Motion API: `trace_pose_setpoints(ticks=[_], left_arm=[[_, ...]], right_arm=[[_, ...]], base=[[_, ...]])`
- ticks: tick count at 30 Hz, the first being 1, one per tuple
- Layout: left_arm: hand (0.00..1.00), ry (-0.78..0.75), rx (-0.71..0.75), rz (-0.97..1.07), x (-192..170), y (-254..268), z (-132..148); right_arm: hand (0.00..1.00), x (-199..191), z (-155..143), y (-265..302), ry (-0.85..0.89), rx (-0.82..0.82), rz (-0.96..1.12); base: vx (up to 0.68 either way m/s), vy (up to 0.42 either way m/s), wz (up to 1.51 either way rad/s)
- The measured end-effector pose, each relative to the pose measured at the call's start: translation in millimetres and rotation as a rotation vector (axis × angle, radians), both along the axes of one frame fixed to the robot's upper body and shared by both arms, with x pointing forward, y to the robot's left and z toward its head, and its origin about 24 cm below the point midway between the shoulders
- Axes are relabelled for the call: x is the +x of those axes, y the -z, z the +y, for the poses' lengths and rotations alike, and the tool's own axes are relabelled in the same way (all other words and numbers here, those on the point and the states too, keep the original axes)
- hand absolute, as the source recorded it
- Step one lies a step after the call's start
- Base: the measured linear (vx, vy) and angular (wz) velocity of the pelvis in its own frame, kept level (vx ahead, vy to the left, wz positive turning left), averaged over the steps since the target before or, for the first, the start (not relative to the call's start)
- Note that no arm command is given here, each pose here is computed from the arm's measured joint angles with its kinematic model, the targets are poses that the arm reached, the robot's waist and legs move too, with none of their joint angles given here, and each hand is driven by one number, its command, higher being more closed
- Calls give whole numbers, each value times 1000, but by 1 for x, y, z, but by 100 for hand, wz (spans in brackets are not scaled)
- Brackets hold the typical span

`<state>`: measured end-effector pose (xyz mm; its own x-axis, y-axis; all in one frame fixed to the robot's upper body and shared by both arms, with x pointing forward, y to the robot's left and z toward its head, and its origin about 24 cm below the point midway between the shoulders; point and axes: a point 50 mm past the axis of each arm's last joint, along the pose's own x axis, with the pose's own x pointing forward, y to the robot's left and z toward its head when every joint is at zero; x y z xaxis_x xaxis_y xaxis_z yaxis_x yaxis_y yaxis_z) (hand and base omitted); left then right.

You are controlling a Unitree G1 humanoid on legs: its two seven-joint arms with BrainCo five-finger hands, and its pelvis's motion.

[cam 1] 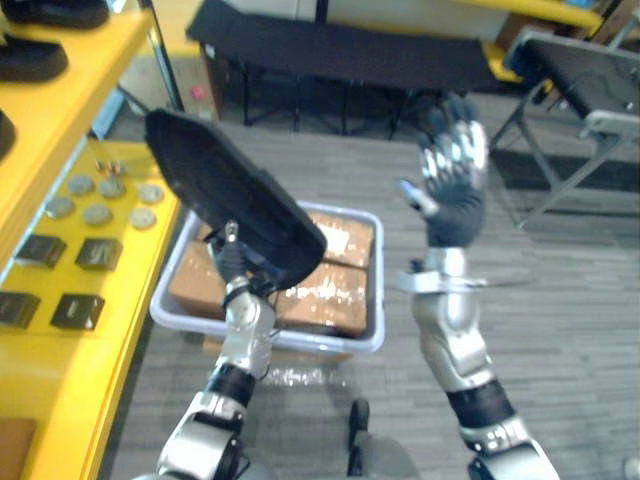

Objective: Walk over and take plastic housings, then place them on the shelf

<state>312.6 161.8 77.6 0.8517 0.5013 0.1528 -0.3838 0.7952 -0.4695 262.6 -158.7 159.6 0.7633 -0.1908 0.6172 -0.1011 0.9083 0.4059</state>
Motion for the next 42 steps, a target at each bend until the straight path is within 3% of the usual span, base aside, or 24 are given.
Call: trace_pose_setpoints(ticks=[7,13,17,24,27,33,42], left_arm=[[100,-89,132,-201,-41,-33,19],[100,-186,170,-252,-93,-38,40],[100,-260,153,-182,-128,-24,51],[100,-256,112,12,-145,8,56],[100,-233,132,44,-148,14,57],[100,-216,150,58,-146,14,59],[100,-339,150,76,-150,10,68]], right_arm=[[0,-34,-54,53,207,53,207],[0,-70,-73,94,298,189,365],[0,-96,-78,129,369,226,527],[0,-131,-75,199,426,368,835],[0,-132,-72,203,384,414,817],[0,-108,-50,196,225,354,768],[0,-76,-17,174,-11,192,693]], base=[[2,6,-1],[-11,2,-3],[17,15,1],[28,28,10],[11,21,12],[-3,3,3],[-2,0,35]])
